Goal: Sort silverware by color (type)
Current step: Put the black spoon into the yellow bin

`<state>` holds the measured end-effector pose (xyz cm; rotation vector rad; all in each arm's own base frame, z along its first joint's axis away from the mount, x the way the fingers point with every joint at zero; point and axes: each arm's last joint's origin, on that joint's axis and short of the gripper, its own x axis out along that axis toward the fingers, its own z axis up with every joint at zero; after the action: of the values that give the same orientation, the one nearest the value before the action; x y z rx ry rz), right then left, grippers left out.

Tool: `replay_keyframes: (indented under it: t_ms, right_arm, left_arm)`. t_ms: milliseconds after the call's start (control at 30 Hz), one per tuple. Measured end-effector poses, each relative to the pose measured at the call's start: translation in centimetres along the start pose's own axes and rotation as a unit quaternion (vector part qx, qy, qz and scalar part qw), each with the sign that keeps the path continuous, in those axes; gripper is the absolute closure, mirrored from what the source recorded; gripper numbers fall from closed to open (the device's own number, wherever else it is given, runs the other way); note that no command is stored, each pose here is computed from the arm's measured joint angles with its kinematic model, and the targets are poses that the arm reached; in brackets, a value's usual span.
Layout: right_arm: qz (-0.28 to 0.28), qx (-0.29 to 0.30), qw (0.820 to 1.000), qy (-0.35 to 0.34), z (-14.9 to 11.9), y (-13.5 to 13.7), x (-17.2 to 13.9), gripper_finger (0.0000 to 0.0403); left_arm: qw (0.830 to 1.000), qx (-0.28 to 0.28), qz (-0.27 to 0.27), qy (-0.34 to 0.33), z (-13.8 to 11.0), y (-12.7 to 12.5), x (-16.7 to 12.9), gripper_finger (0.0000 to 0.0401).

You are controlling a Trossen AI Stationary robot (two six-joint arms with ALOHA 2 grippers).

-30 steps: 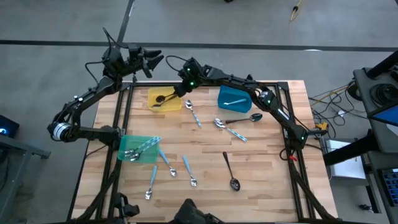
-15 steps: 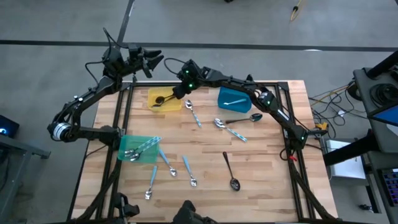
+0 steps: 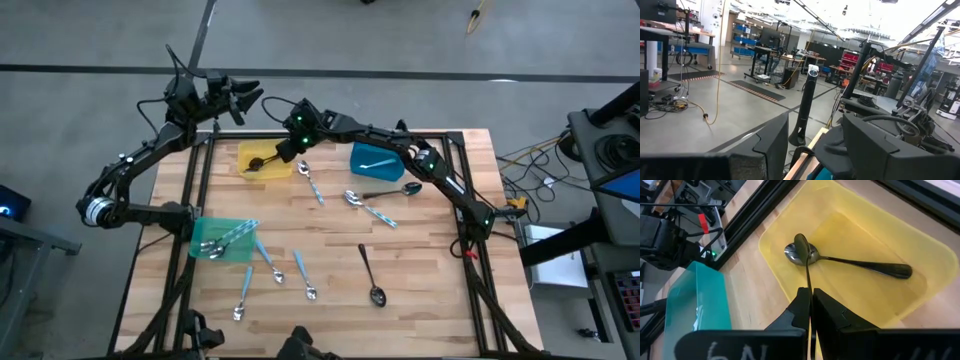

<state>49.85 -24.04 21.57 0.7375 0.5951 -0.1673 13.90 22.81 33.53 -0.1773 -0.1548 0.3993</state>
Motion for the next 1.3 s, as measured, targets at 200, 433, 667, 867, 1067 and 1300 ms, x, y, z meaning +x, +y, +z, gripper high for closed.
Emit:
replay_keyframes:
  t_ms: [200,433,667,867,1067,1300]
  right_arm:
    - [-0.003,0.007,1.0,0.008,-0.61,-0.58,0.98,0.0394]
    - [-0.002,0.005,1.0,0.005,-0.55,-0.62,1.0,0.0394]
    - [-0.002,0.015,1.0,0.005,-0.55,-0.62,1.0,0.0393]
    - [-0.002,0.025,1.0,0.005,-0.55,-0.62,1.0,0.0393]
    - [-0.002,0.027,1.0,0.005,-0.55,-0.62,1.0,0.0393]
    - [-0.002,0.027,1.0,0.005,-0.53,-0.63,0.99,0.0393]
  left_arm:
    - [1.0,-0.001,0.0,0.001,-0.02,0.01,0.0,0.0235]
    - [1.0,-0.003,0.001,0.004,-0.1,0.03,0.0,0.0235]
    - [1.0,-0.003,0.001,0.004,-0.09,0.03,0.0,0.0235]
    - [1.0,-0.003,0.001,0.004,-0.09,0.03,0.0,0.0235]
    - [1.0,-0.003,0.001,0.004,-0.09,0.03,0.0,0.0235]
    - [1.0,-0.003,0.001,0.004,-0.09,0.03,0.0,0.0235]
